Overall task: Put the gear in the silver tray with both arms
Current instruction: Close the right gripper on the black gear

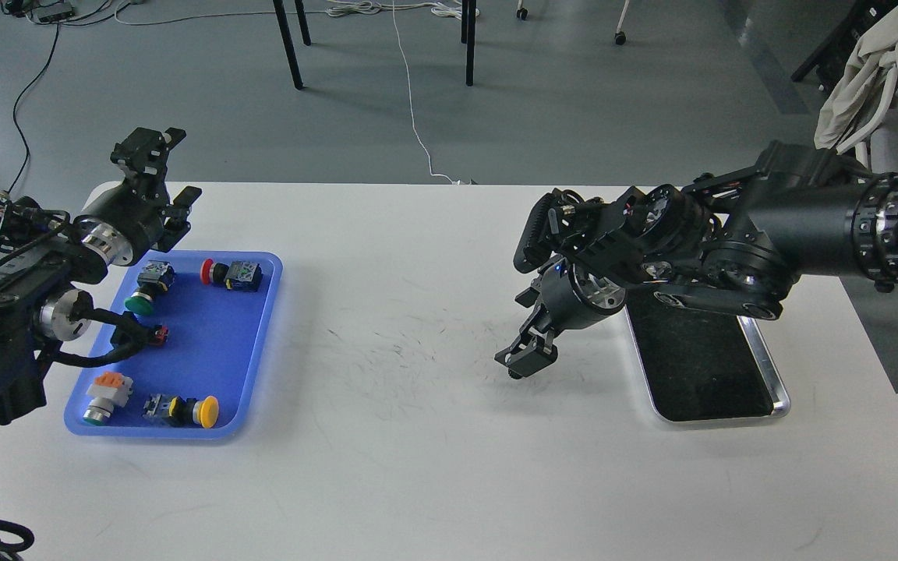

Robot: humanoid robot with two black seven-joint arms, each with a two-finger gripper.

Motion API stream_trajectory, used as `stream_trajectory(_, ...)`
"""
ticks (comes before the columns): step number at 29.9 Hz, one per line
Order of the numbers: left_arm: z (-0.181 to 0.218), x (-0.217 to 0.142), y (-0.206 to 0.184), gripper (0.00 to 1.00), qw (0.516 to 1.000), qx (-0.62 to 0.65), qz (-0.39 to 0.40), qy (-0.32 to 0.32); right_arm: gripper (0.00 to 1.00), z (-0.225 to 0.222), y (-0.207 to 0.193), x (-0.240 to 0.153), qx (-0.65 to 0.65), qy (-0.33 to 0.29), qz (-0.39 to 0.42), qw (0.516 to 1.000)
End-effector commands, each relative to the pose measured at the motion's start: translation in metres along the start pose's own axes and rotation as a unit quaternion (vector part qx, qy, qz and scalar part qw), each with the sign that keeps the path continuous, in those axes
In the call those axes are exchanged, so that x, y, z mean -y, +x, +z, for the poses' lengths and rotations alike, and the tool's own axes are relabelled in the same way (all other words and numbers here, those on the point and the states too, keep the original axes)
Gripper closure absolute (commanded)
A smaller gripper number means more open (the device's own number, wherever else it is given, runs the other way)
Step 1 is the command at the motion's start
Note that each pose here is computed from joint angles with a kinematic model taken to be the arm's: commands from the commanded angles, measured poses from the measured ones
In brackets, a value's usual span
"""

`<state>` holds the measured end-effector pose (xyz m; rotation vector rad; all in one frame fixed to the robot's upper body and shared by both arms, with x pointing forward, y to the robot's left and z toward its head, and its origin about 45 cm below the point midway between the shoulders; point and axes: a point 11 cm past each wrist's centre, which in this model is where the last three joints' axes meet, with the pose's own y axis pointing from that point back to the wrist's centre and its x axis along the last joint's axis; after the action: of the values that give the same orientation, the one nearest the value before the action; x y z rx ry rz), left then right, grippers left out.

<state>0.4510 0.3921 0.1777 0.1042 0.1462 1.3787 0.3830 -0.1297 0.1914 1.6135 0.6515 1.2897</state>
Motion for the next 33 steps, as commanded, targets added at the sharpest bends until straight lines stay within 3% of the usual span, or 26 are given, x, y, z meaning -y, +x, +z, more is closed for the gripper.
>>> stream_trajectory(1,-0.001,-0.001,0.001,0.05,1.0,-0.02,0.004,-0.005,0.06,-0.004,-0.003,0.004,-0.021,0.008,-0.014,1.0)
stream_trajectory(12,0.0,-0.004,0.009,0.05,0.999,-0.033,0.02,-0.015,0.17,-0.004,-0.027,0.015,-0.032,0.008,-0.053,0.998)
stream_trajectory(24,0.002,-0.006,0.014,0.05,0.999,-0.035,0.027,-0.019,0.22,-0.008,-0.02,0.027,-0.045,0.009,-0.054,0.997)
stream_trajectory(33,0.003,-0.006,0.015,0.05,0.999,-0.034,0.028,-0.018,0.35,-0.013,-0.016,0.031,-0.053,0.013,-0.057,0.997)
